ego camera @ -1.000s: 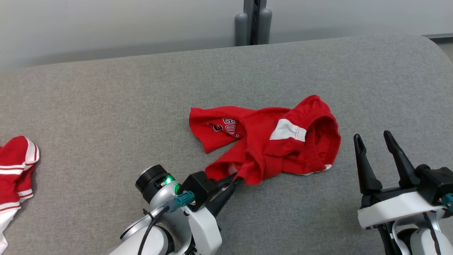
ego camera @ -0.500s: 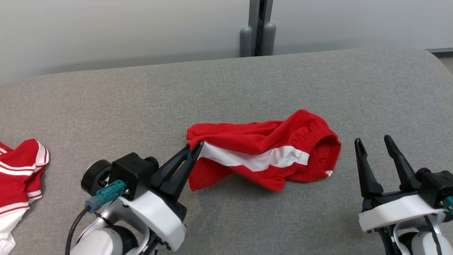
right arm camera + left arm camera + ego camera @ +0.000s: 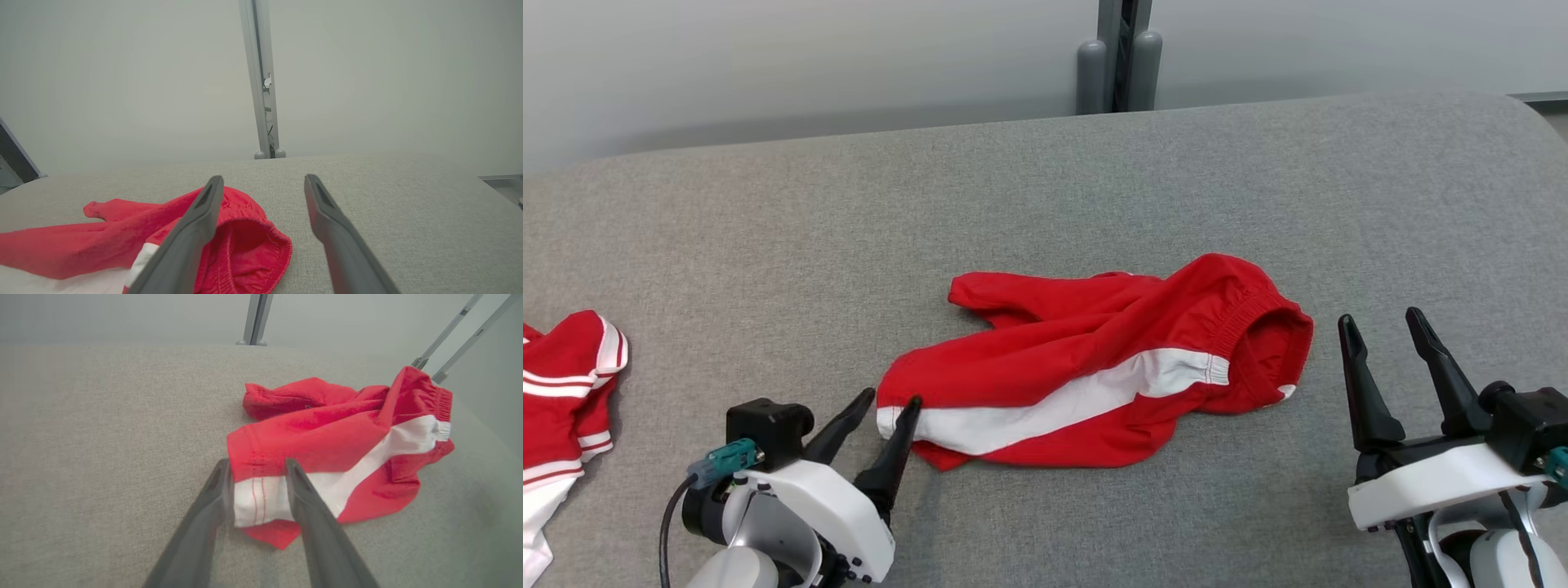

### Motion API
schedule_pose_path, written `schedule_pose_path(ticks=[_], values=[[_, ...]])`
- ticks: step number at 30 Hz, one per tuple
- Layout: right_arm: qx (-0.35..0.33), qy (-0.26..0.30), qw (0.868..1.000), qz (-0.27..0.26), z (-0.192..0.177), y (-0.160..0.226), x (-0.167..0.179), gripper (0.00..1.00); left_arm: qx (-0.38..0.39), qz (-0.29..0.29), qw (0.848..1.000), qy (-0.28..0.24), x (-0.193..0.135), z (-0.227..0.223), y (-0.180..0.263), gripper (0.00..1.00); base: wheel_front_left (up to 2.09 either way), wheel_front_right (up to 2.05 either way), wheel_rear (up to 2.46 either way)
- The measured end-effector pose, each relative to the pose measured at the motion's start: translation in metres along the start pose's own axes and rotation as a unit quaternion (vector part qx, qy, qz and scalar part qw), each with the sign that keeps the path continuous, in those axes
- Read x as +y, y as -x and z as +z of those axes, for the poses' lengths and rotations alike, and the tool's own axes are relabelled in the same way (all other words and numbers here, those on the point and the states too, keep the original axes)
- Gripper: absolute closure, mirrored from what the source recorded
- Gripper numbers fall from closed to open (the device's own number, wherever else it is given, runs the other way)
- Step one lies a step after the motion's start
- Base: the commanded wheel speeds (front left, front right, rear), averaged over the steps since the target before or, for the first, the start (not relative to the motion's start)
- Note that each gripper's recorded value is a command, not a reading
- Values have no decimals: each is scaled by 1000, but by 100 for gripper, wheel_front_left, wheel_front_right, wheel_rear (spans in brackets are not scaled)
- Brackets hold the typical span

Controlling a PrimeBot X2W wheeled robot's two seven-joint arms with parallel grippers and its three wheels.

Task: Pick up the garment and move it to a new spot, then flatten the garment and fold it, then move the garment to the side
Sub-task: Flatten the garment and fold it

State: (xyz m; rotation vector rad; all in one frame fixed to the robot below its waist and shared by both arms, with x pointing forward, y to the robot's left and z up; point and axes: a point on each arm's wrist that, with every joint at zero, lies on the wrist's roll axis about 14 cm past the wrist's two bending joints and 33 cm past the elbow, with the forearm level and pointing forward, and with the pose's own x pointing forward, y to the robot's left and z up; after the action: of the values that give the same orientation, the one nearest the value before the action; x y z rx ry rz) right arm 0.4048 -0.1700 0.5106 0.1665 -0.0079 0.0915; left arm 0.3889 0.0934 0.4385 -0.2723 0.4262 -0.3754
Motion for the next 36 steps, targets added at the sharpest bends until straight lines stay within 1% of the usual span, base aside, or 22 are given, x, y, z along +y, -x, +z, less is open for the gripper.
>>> schedule_pose_path(ticks=[3, 7, 10, 14, 18, 23, 25, 29, 36], values=[[3, -1, 1000, 1, -2, -1, 1, 0, -9, 16, 1000, 9, 9, 0, 0, 0, 0, 0, 0], [2, -2, 1000, 8, -2, -3, 5, 0, -68, 68, 995, 27, 32, 20, 5, 0, 0, 0, 0], [-1, 2, 1000, 15, 0, -4, 10, 0, -131, 98, 986, 19, 44, 45, 14, 0, 0, 0, 0], [-6, 5, 1000, 27, 3, -6, 18, 0, -211, 127, 969, 3, 53, 81, 31, 0, 0, 0, 0], [-8, 10, 999, 38, 7, -5, 26, 0, -254, 145, 956, -18, 56, 101, 50, 0, 0, 0, 0], [-10, 14, 999, 49, 11, -3, 34, 0, -276, 164, 945, -67, 61, 111, 73, 0, 0, 0, 0], [-6, 17, 999, 50, 9, 0, 34, 0, -270, 168, 944, -86, 60, 108, 79, 0, 0, 0, 0], [-3, 19, 999, 49, 8, 2, 34, 0, -255, 165, 948, -97, 55, 101, 82, 0, 0, 0, 0], [6, 22, 999, 43, 4, 7, 30, 0, -243, 165, 951, -97, 51, 95, 83, 0, 0, 0, 0]])
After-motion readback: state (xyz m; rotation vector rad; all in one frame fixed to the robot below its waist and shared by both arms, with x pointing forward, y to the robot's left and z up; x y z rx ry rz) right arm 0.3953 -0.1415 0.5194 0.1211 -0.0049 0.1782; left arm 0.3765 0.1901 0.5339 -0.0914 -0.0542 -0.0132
